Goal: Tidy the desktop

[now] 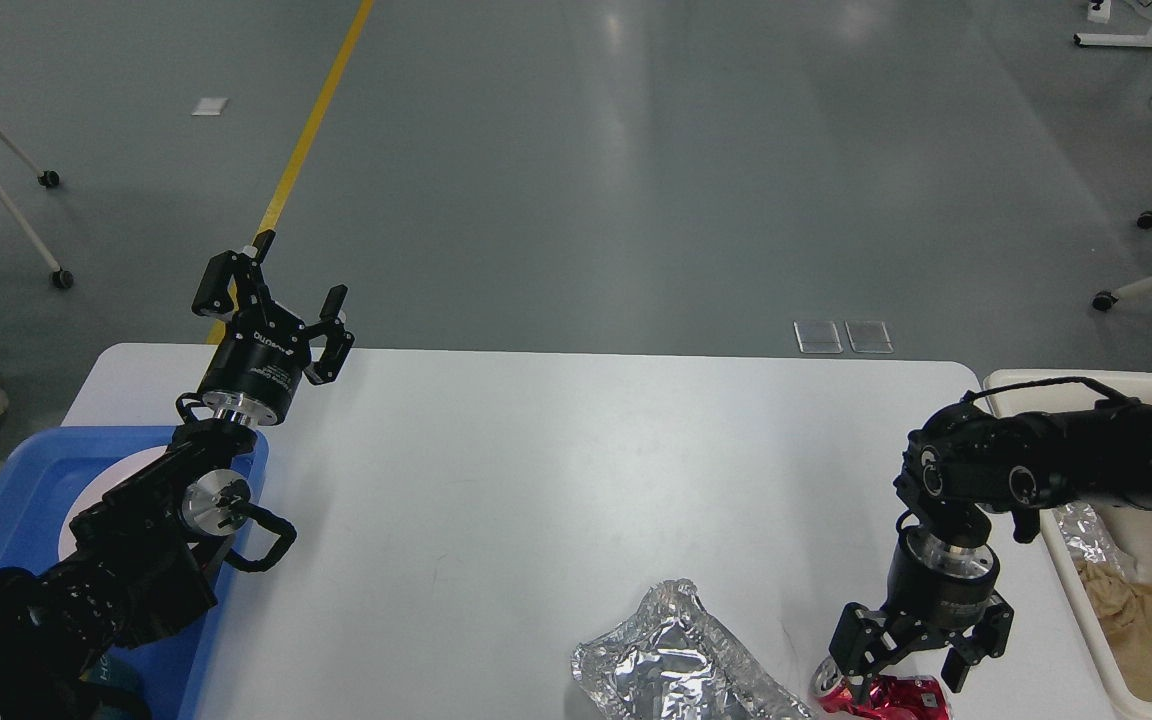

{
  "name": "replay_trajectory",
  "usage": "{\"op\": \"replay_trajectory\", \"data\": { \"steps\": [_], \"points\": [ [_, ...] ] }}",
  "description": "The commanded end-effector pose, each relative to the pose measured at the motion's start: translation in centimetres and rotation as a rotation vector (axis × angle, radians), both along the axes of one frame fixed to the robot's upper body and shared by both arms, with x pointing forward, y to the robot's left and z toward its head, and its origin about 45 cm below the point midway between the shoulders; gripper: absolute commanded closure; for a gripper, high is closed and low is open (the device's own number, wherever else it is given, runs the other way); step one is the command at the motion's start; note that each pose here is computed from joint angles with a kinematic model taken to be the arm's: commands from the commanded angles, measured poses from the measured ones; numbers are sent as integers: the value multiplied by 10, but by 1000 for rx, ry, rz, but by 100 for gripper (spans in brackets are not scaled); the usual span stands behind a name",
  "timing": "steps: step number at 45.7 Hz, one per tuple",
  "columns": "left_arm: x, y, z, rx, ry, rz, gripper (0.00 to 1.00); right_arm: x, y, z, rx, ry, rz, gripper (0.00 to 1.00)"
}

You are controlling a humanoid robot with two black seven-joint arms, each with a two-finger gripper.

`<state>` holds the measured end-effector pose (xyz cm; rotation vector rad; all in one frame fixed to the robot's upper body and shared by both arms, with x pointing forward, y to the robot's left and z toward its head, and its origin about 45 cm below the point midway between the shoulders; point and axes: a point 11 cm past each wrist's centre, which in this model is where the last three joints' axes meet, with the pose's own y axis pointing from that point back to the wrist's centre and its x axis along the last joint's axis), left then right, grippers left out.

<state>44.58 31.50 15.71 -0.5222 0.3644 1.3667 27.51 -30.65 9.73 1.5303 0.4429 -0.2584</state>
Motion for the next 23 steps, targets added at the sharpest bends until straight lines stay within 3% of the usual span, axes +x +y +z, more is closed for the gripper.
{"op": "replay_trajectory", "data": {
  "steps": [1,23],
  "points": [
    [0,0,0,-1,0,1,4,-5,-16,-7,-45,10,-9,0],
    [0,0,0,-1,-1,-1,3,-16,-30,-29,-58,7,-78,0]
  ]
}}
